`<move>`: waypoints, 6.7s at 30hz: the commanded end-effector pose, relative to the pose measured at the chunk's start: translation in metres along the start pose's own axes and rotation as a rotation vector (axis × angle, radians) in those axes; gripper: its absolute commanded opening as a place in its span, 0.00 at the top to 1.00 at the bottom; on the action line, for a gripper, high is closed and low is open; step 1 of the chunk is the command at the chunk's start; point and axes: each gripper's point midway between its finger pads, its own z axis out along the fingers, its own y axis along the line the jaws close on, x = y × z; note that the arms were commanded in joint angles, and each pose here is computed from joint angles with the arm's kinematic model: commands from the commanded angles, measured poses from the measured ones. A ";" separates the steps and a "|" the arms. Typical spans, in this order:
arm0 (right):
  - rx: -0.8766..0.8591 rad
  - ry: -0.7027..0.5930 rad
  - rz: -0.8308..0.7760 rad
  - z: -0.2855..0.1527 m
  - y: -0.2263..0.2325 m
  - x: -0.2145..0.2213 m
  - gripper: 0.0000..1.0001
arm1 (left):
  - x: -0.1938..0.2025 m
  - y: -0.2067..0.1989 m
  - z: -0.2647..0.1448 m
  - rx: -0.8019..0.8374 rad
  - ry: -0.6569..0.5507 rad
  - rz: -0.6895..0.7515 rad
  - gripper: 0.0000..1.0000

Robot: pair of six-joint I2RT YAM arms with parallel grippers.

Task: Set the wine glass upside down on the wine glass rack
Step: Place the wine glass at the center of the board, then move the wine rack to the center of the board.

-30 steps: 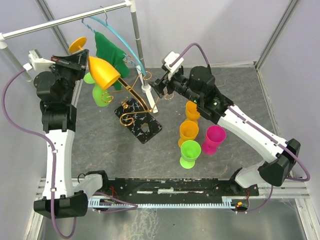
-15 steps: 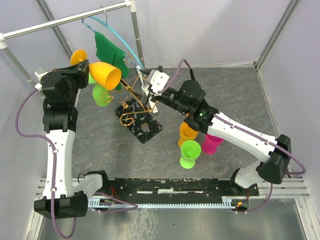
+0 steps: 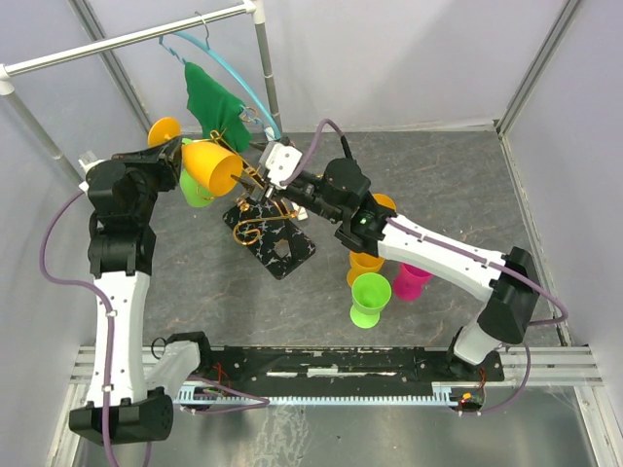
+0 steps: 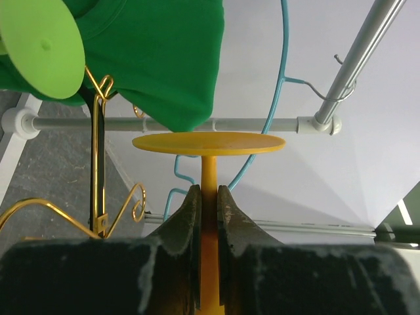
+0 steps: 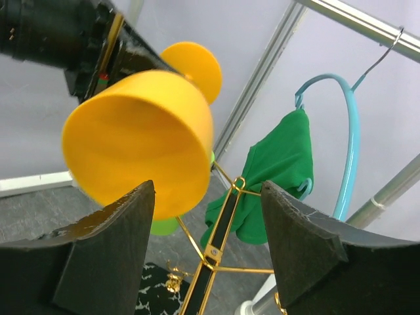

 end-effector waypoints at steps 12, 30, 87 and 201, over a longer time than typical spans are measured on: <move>0.030 -0.158 0.009 0.015 -0.010 -0.056 0.84 | 0.009 -0.004 -0.022 0.057 0.043 -0.043 0.97; 0.166 -0.049 0.015 0.020 -0.037 -0.048 1.00 | 0.014 0.003 -0.029 0.073 0.069 -0.060 0.08; 0.694 1.377 0.558 -0.359 -0.198 0.179 0.99 | -0.087 -0.010 -0.070 -0.021 -0.451 1.042 0.01; 0.525 0.546 0.313 -0.064 -0.216 0.101 0.00 | -0.085 0.030 0.054 -0.132 -0.315 1.129 0.01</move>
